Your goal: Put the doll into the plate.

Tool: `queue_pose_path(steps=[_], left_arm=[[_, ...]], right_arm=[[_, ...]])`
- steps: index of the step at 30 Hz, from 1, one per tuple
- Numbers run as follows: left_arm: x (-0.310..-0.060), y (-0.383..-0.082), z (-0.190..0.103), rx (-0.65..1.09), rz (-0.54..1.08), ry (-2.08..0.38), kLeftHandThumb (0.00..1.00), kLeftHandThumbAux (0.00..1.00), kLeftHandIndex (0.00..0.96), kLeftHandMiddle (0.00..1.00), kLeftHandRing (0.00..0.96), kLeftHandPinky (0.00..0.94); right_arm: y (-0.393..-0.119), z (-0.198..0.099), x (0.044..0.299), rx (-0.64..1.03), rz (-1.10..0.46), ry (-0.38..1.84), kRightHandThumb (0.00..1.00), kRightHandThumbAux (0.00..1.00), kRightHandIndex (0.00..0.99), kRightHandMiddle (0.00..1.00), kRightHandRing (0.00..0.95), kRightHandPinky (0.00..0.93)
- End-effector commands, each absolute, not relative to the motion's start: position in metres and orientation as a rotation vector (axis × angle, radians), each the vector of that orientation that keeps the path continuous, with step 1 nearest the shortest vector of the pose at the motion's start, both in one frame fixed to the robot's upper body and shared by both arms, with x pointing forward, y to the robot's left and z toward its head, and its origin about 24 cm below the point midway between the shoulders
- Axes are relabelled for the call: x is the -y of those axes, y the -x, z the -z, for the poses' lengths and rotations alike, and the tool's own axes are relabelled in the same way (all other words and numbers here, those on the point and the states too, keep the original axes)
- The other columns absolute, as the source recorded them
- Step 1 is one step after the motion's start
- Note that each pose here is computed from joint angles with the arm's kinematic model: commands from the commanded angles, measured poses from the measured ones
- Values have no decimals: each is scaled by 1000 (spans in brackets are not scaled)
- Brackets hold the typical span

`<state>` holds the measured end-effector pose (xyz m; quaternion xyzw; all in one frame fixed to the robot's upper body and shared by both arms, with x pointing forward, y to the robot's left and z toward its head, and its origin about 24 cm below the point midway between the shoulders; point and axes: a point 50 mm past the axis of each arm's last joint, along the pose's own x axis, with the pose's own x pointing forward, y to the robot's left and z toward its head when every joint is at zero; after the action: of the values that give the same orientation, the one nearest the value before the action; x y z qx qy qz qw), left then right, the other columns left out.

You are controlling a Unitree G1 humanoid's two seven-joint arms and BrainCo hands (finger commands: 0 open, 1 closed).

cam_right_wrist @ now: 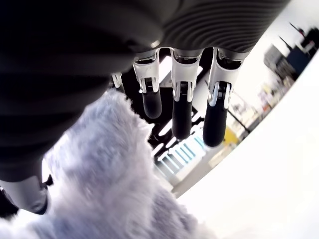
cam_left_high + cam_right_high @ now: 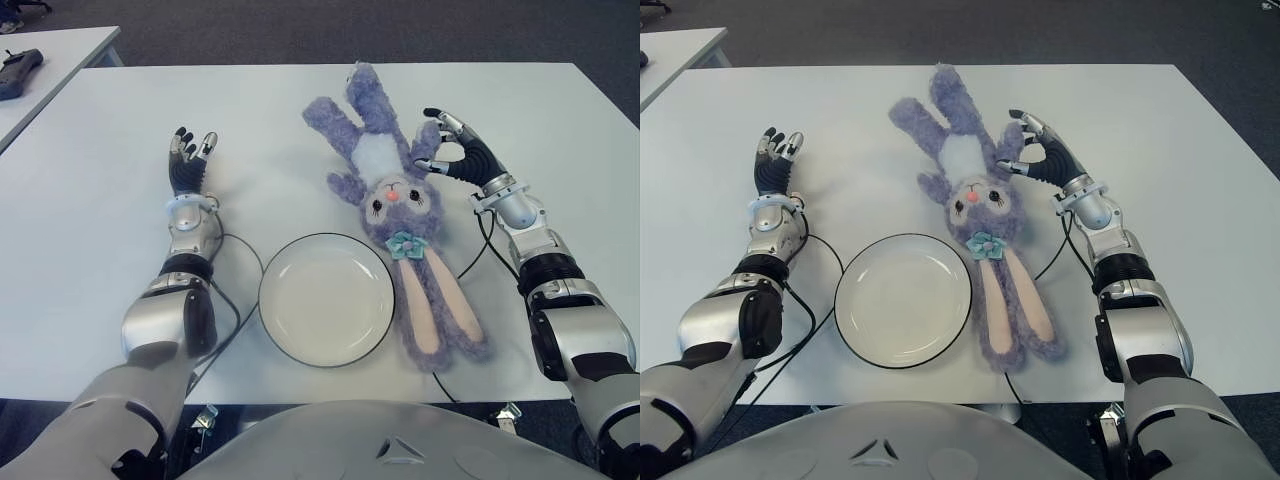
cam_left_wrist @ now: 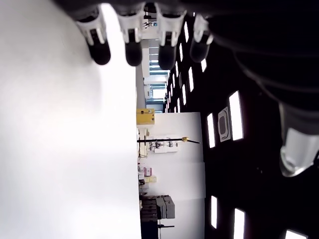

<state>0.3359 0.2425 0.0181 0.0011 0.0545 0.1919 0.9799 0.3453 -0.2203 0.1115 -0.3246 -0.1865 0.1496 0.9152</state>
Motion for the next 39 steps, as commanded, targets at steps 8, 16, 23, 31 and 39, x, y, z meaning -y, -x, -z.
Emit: queue_pose_path(steps=[8,16,23,31,39], left_arm=[[-213,-254,90,-627,-380,52,0,547,43,101,79,29],[-213,-254,89,-620,-378,55,0,545,40,99,79,34],[-212,-255,90,-623,-380,65,0,550,40,100,78,36],[-212,-255,90,-626,-384,63,0,551,45,101,81,39],[-212,-255,89,-621,-380,59,0,545,43,96,78,45]], right_arm=[[-346,-124,216,390,-380,575,70,379,0,0,0,24],[-347,-123,214,358,-404,573,60,353,0,0,0,13],[-348,-122,214,330,-420,586,60,349,0,0,0,3],[-349,-122,214,312,-409,623,72,383,0,0,0,19],[-343,-112,198,318,-412,639,112,440,0,0,0,41]])
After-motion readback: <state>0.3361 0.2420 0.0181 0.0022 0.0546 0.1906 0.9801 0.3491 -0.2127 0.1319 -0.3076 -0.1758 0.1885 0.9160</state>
